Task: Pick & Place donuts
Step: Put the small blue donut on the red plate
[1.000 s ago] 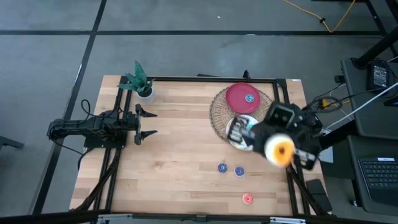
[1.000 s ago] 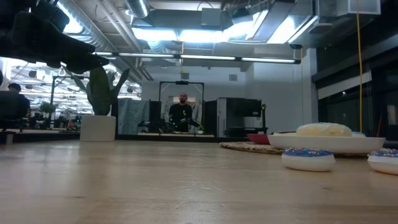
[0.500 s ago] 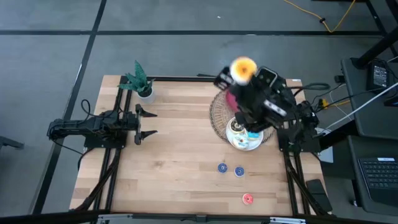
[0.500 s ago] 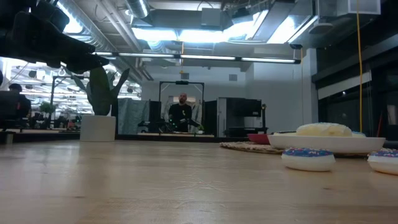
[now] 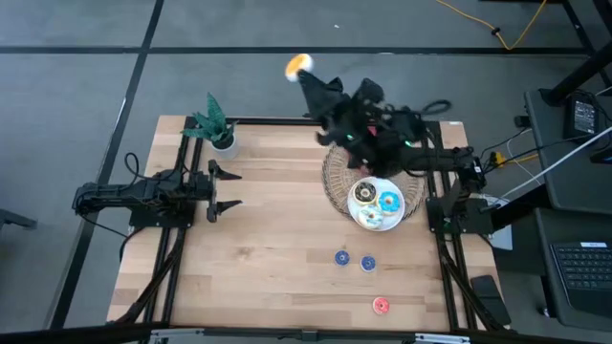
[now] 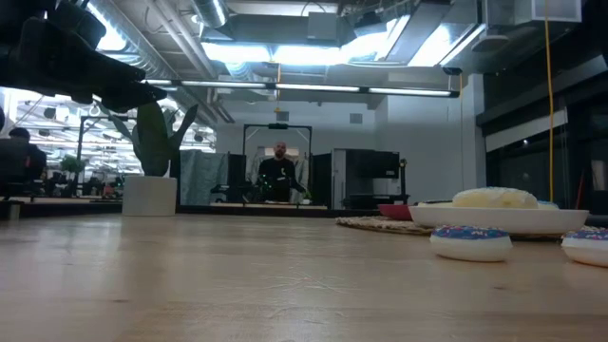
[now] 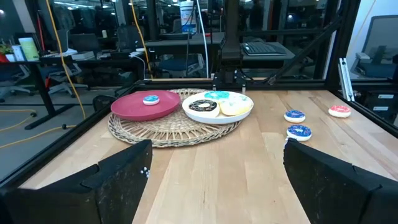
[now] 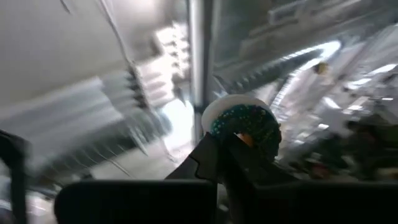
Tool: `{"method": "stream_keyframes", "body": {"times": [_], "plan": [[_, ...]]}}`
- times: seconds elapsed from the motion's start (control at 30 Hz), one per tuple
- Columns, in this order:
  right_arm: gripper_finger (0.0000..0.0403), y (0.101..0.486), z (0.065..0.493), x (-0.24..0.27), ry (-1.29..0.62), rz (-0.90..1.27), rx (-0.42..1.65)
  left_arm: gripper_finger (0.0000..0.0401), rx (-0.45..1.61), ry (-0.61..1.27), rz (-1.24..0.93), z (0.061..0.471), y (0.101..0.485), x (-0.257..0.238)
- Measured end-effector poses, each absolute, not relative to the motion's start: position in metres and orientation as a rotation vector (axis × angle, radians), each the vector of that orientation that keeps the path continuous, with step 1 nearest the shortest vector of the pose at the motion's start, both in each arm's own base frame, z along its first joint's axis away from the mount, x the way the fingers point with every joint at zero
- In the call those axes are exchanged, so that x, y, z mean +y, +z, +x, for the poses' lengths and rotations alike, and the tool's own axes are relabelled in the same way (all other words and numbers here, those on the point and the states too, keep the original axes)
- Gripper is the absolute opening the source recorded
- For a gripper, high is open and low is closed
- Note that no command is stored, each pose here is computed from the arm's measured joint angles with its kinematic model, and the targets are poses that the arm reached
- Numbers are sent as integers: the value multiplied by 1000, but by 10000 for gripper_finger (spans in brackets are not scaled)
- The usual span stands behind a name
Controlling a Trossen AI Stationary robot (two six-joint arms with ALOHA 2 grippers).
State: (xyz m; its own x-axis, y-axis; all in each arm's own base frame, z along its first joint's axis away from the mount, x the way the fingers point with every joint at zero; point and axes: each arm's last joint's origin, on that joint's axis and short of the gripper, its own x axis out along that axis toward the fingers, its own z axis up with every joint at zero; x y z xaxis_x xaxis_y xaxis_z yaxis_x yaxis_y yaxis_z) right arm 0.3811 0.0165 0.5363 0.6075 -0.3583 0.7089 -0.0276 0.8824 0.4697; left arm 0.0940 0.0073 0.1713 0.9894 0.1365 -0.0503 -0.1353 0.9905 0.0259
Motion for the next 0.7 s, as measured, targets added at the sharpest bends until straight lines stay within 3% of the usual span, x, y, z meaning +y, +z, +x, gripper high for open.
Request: {"method": "stream_keyframes", "body": {"times": [0.37,0.7], "plan": [[14,507,401,-45,-554,310,-544,354,52,136,22,94,171,7],[14,477,402,-97,-716,164,-205,354,52,136,22,94,171,7]]}}
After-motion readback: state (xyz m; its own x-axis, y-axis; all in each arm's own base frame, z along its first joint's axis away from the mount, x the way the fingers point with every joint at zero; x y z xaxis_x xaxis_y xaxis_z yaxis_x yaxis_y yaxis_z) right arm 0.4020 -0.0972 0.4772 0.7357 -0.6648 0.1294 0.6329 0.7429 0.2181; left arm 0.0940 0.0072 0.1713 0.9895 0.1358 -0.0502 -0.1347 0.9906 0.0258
